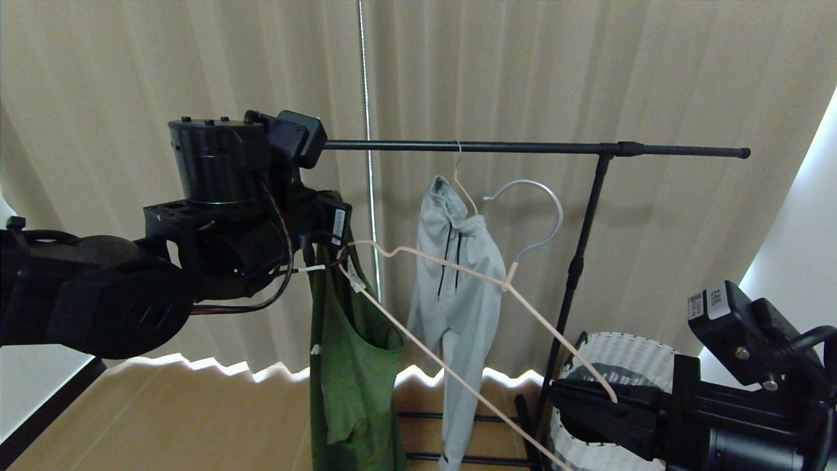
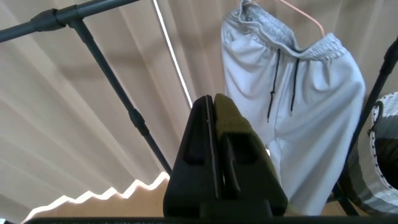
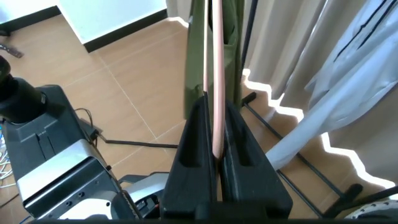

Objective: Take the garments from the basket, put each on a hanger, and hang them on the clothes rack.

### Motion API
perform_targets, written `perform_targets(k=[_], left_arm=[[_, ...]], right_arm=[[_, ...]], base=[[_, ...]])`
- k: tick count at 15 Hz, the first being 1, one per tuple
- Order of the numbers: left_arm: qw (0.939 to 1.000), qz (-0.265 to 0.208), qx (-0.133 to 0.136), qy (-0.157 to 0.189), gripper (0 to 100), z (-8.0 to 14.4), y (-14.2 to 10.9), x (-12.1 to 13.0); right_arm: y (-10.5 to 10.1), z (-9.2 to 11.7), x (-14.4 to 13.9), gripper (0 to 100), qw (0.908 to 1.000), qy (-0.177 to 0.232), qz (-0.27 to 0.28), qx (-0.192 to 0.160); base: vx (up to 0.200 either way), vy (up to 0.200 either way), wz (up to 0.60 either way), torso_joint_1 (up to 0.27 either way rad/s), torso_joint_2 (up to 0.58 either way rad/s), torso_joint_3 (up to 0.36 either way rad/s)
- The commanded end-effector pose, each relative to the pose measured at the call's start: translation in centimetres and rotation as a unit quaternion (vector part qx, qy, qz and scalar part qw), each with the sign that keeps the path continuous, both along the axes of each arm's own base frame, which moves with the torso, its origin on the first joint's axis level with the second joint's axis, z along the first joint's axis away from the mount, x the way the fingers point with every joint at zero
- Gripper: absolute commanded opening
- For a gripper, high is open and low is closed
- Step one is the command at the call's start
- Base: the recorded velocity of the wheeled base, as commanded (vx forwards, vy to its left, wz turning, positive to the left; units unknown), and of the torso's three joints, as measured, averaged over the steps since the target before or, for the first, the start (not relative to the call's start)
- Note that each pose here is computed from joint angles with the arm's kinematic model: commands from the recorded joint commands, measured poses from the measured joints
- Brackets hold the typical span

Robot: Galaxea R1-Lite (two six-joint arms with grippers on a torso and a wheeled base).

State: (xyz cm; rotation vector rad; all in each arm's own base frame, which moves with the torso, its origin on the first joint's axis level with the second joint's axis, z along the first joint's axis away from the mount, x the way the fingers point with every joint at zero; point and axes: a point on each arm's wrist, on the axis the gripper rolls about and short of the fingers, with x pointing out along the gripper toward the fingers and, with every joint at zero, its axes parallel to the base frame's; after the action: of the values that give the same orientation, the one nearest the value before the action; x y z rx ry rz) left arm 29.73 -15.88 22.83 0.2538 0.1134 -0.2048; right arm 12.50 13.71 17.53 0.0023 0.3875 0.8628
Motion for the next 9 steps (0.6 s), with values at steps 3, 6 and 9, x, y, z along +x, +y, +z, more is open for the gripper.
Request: perform_targets(k=[3, 6, 9], left_arm=[[1.0, -0.003, 0.001, 0.002, 0, -0.2, -0.2, -0.1], [1.0, 0.005, 0.002, -0.001, 0, 0.0, -0.4, -0.4], [1.0, 0.001, 0.001, -0.002, 0, 0.0, -0.7, -0.5]], right_arm=[[0.3, 0.0, 0.3, 0, 1.0, 0.002, -0.002, -0.001], [1.3, 0.3, 1.4, 0, 0.9995, 0.013, -0.013, 0.026], [2.3, -0.5, 2.3, 0, 0.9994, 0.016, -0.016, 0.027]], base=[[0.0, 0.0, 0.0, 0.0, 0.0, 0.0], [0.0, 0.0, 0.0, 0.0, 0.0, 0.0], [0.0, 0.0, 0.0, 0.0, 0.0, 0.0]])
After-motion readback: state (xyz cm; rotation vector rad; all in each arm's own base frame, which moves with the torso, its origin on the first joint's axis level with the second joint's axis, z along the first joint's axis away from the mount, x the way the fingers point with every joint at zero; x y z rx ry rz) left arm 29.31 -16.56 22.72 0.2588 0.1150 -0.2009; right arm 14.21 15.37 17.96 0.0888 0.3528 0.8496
